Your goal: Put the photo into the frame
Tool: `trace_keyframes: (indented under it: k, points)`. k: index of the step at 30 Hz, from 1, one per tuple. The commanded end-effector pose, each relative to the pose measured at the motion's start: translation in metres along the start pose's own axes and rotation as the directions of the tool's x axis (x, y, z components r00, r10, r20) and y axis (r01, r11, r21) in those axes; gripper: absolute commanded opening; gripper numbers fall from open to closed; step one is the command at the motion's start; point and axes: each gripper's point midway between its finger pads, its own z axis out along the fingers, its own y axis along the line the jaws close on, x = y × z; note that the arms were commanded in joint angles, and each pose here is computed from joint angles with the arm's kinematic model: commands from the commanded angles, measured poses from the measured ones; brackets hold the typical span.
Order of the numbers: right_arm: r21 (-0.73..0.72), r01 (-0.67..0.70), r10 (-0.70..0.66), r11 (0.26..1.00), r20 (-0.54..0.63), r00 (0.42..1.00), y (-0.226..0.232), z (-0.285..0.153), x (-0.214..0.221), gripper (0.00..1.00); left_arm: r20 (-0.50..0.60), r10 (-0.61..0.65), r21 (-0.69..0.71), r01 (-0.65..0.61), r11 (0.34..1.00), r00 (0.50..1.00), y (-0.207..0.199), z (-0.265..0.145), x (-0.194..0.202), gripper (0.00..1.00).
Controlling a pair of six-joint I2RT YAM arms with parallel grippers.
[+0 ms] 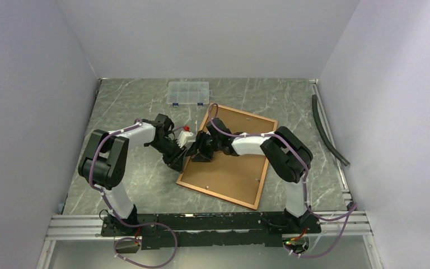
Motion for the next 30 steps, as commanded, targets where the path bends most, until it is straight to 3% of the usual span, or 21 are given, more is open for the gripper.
trace_keyframes:
  k: [1, 8, 14, 18, 22, 26, 30]
  points:
    - [-0.033, 0.011, -0.011, 0.999, 0.019, 1.0, 0.012, 0.009, -0.008, 0.49, -0.011, 0.044, -0.015, -0.044, 0.999, 0.999, 0.005, 0.006, 0.001, 0.35]
    - [-0.079, 0.062, -0.061, 0.995, 0.013, 0.998, 0.032, -0.02, -0.011, 0.55, -0.015, 0.068, -0.019, -0.069, 0.997, 0.998, -0.001, -0.01, -0.003, 0.34]
    - [-0.034, 0.096, -0.092, 0.995, 0.095, 0.991, 0.019, -0.08, -0.04, 0.74, 0.02, 0.084, -0.033, -0.084, 0.996, 0.996, 0.003, -0.04, -0.013, 0.35]
    - [0.049, 0.054, -0.064, 0.997, 0.23, 0.971, -0.012, -0.141, -0.078, 0.86, 0.03, 0.079, -0.095, -0.076, 0.993, 0.996, 0.022, -0.047, -0.016, 0.34]
    - [0.207, -0.043, -0.054, 0.977, 0.441, 0.896, -0.068, -0.22, -0.117, 0.99, 0.03, 0.036, -0.191, -0.03, 0.981, 0.999, 0.056, -0.037, -0.02, 0.34]
    - [0.302, -0.163, -0.048, 0.939, 0.586, 0.809, -0.125, -0.279, -0.141, 1.0, 0.043, 0.006, -0.221, 0.004, 0.975, 0.999, 0.075, -0.024, -0.029, 0.34]
    - [0.318, -0.188, -0.051, 0.929, 0.615, 0.787, -0.147, -0.294, -0.156, 1.0, 0.004, 0.042, -0.177, -0.041, 0.983, 0.999, 0.059, -0.006, -0.031, 0.34]
